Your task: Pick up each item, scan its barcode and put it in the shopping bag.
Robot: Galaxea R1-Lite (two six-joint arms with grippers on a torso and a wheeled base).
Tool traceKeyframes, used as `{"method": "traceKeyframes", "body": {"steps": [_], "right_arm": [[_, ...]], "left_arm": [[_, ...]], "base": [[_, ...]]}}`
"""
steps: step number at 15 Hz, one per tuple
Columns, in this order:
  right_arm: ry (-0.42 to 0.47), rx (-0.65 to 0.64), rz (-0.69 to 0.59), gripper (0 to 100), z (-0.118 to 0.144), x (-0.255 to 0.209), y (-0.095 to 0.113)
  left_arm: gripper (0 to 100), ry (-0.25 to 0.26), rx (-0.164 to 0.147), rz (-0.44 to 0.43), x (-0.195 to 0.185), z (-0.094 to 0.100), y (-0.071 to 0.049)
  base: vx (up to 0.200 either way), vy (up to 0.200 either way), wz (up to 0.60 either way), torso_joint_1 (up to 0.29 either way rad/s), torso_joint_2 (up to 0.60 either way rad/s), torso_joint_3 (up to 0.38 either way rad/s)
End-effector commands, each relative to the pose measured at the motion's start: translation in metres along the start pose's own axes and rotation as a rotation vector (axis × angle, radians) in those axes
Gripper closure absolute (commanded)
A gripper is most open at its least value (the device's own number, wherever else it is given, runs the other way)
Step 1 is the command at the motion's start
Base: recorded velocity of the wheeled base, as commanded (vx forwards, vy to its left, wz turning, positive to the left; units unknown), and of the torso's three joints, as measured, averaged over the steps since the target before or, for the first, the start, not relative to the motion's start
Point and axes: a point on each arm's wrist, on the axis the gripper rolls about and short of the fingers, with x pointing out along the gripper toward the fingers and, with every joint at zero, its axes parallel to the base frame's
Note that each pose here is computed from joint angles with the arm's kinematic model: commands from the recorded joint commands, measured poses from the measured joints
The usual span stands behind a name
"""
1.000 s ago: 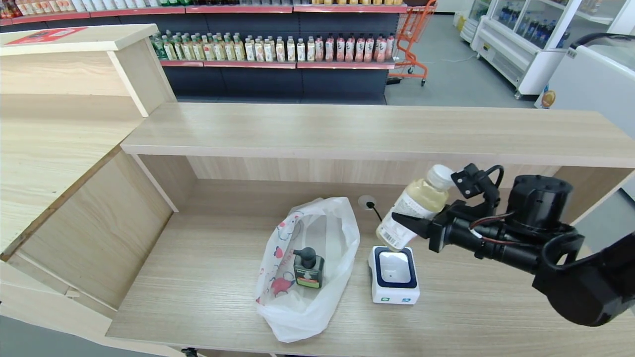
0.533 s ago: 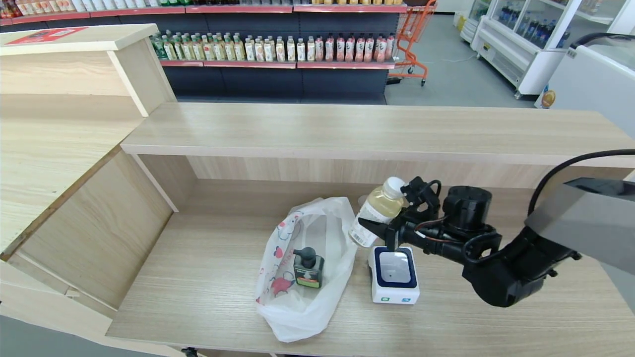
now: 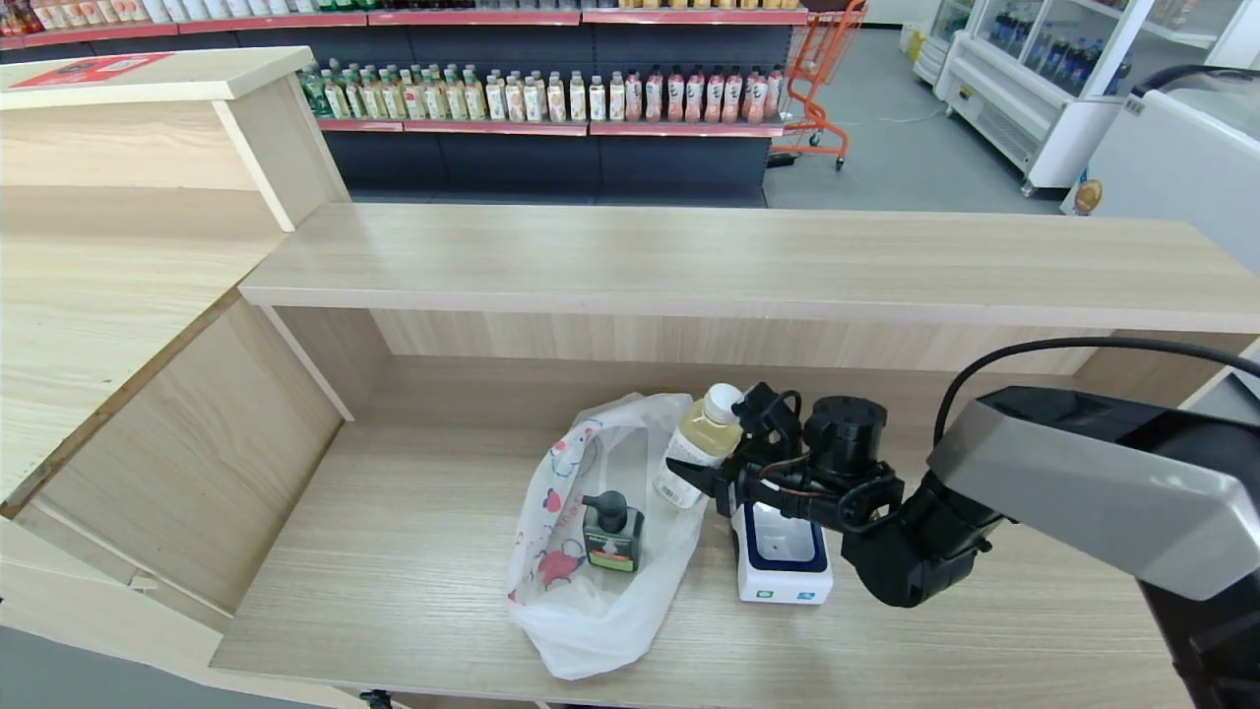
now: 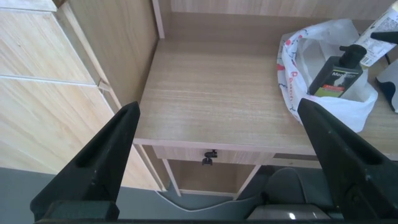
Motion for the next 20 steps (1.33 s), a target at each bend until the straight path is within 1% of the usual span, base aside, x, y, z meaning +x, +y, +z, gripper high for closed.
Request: {"method": "traceKeyframes", "body": {"steps": [1, 3, 5, 7, 8, 11, 13, 15, 16, 18, 20], "right_arm": [[0.005, 0.000, 0.021, 100, -0.011, 0.012, 0.006], [-0.007, -0.016, 0.028, 100, -0.013, 0.019, 0.007], [-0.008, -0.066, 0.030, 100, -0.016, 0.023, 0.007], [0.000, -0.079, 0.033, 100, -0.022, 0.024, 0.007], [0.005, -0.081, 0.035, 0, -0.024, 0.024, 0.008], [-0.013, -0.089, 0.030, 0, -0.018, 0.024, 0.007], [-0.053, -0.097, 0.017, 0, 0.007, 0.015, 0.005], [-0.071, -0.063, -0.010, 0, 0.032, -0.009, 0.000], [-0.058, -0.051, -0.034, 0, 0.038, -0.025, -0.004], [-0.019, -0.021, -0.094, 0, 0.040, -0.056, -0.018], [-0.031, 0.040, -0.129, 0, 0.056, -0.080, -0.021]], "left_arm": [[0, 0.000, 0.000, 0.000, 0.000, 0.000, 0.000], [0, 0.000, 0.000, 0.001, 0.000, 0.000, 0.000], [0, 0.001, 0.000, 0.000, 0.000, 0.000, 0.000], [0, 0.000, 0.000, 0.000, 0.000, 0.000, 0.000], [0, 0.001, 0.000, 0.000, 0.000, 0.000, 0.000], [0, 0.001, 0.000, 0.000, 0.000, 0.000, 0.000], [0, 0.000, 0.000, 0.001, 0.000, 0.000, 0.000], [0, 0.000, 0.000, 0.000, 0.000, 0.000, 0.000], [0, 0.001, 0.000, 0.000, 0.000, 0.000, 0.000], [0, 0.000, 0.000, 0.000, 0.000, 0.000, 0.000], [0, 0.001, 0.000, 0.001, 0.000, 0.000, 0.000]], "base": [[0.000, 0.000, 0.00, 0.000, 0.00, 0.000], [0.000, 0.000, 0.00, 0.000, 0.00, 0.000], [0.000, 0.000, 0.00, 0.000, 0.00, 0.000], [0.000, 0.000, 0.00, 0.000, 0.00, 0.000], [0.000, 0.000, 0.00, 0.000, 0.00, 0.000], [0.000, 0.000, 0.00, 0.000, 0.00, 0.000], [0.000, 0.000, 0.00, 0.000, 0.00, 0.000], [0.000, 0.000, 0.00, 0.000, 0.00, 0.000], [0.000, 0.000, 0.00, 0.000, 0.00, 0.000], [0.000, 0.000, 0.00, 0.000, 0.00, 0.000], [0.000, 0.000, 0.00, 0.000, 0.00, 0.000]]}}
